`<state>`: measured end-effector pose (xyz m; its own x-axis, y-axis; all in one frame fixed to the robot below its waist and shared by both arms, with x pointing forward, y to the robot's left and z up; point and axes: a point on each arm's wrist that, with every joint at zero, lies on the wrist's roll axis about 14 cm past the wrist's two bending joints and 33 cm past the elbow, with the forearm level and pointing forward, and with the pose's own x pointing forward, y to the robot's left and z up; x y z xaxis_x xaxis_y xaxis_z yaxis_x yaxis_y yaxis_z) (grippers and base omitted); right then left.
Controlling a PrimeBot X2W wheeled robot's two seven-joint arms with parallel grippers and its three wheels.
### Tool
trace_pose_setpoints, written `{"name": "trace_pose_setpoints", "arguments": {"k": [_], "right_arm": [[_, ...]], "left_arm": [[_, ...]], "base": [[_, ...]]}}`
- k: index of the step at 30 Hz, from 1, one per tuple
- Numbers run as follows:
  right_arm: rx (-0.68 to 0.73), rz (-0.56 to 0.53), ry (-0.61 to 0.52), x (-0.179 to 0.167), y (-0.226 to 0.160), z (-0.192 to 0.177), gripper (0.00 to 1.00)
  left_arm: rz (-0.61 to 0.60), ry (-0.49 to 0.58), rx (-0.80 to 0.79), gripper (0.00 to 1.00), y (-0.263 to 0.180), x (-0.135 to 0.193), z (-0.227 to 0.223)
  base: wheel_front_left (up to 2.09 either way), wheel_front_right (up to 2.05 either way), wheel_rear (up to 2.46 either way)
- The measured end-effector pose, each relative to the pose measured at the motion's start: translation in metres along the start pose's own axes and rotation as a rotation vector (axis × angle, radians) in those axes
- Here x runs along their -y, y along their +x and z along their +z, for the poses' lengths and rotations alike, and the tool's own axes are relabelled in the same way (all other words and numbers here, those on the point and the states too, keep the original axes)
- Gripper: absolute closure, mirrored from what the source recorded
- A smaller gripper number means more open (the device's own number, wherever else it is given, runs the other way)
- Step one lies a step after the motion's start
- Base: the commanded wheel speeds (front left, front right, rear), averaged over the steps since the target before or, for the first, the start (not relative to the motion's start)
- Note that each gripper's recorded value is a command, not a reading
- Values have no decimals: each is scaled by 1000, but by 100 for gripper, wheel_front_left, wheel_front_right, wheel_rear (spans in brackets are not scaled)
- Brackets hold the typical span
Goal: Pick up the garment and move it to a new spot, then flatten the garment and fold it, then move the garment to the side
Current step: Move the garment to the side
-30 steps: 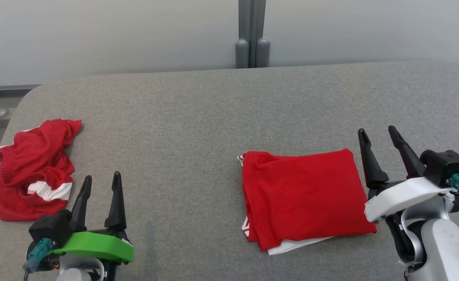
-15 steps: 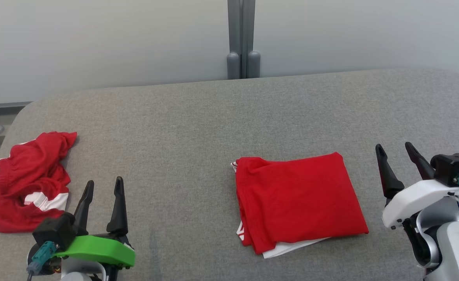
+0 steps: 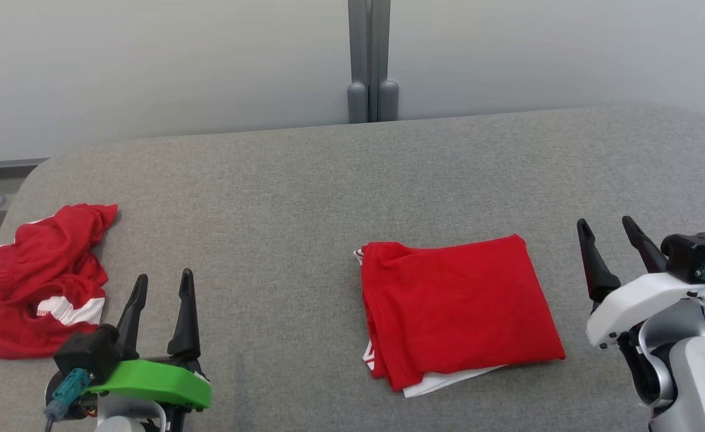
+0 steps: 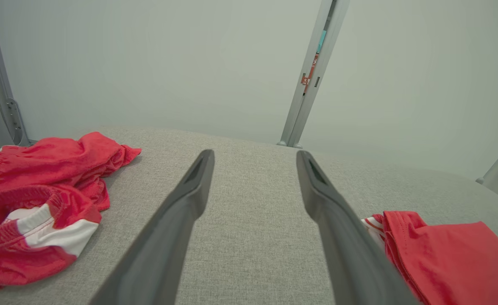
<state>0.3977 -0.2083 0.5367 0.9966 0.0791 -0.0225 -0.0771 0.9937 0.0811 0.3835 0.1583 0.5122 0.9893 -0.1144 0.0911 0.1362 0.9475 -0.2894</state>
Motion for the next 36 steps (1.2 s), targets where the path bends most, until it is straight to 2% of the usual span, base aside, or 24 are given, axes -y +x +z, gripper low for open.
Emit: {"name": "trace_pose_setpoints", "arguments": {"k": [5, 12, 18, 25, 32, 33, 34, 36], "right_arm": [[-32, 5, 19, -3, 3, -7, 0], [-346, -26, 52, 6, 5, -59, 0], [-536, 15, 58, -5, 9, -90, 0], [-669, 54, 58, -11, 16, -119, 0], [-841, 117, 11, -22, 10, -155, 0], [-861, 121, 4, -22, 9, -158, 14], [-886, 129, -11, -22, 9, -161, 53], [-912, 142, -41, -21, 10, -163, 100]], "left_arm": [[3, -5, -1, 0, 1, -1, -1], [6, -2, -12, 0, 3, -4, -5], [7, -18, -50, 0, 6, -2, -20], [24, -14, -68, 0, 12, -13, -25], [35, 1, -60, 0, 16, -22, -22], [36, 3, -59, 0, 17, -22, -22], [37, 6, -59, 0, 17, -24, -22], [39, 11, -58, 0, 18, -26, -21]], "base": [[0, 0, 0], [0, 0, 0], [0, 0, 0], [0, 0, 0], [0, 0, 0], [0, 0, 0], [0, 0, 0], [0, 0, 0]]}}
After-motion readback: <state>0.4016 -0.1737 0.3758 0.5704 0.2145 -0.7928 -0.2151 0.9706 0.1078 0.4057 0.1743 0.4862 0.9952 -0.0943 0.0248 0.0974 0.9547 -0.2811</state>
